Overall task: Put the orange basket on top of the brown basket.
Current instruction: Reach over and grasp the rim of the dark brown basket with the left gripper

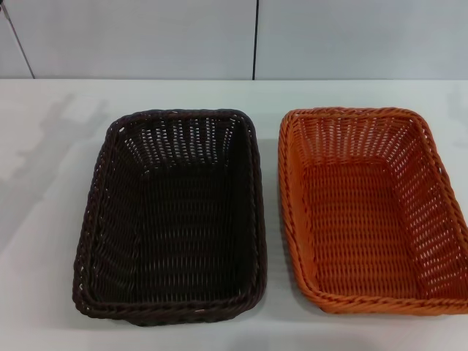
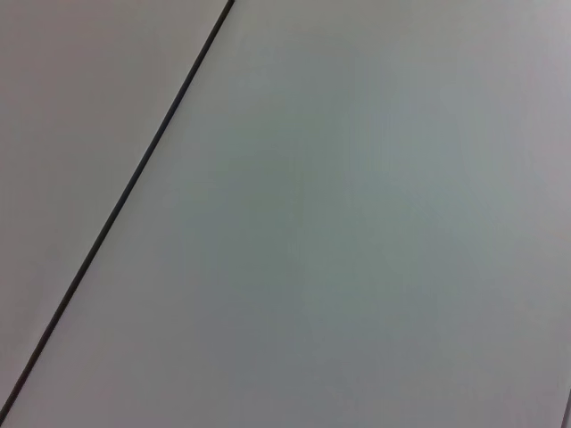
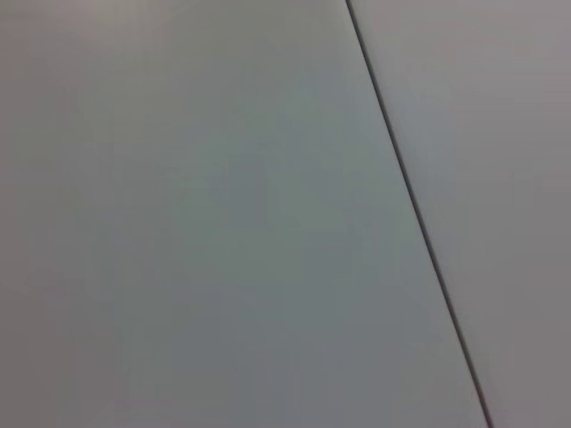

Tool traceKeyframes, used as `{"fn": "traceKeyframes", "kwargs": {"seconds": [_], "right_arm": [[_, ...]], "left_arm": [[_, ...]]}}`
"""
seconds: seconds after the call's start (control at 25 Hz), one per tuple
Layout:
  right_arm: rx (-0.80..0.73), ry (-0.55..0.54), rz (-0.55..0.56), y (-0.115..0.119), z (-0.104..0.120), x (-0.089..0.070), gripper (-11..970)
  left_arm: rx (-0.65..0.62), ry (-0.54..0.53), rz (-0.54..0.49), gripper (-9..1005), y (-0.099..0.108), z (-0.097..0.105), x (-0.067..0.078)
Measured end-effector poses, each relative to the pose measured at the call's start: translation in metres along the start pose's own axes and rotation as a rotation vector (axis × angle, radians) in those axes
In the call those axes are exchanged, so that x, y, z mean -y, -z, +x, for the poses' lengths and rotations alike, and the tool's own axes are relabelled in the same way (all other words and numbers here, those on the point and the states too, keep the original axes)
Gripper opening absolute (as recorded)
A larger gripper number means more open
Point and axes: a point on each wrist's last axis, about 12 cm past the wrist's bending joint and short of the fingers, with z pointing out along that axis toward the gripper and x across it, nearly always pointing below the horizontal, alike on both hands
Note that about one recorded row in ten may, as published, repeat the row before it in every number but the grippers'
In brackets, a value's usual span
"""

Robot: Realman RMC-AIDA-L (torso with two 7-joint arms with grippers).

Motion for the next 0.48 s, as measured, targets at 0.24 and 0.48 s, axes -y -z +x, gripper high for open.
{"fn": "traceKeyframes", "kwargs": {"seconds": [0.24, 0.48], "right_arm": [[-0.05, -0.011, 0.006, -0.007, 0.005, -0.004, 569], [-0.039, -0.006, 0.002, -0.013, 0.002, -0.007, 569]], "left_arm": [[-0.003, 0.015, -0.017, 847, 0.007, 0.004, -0.003], [0.002, 0.019, -0.019, 847, 0.008, 0.003, -0.003]]}}
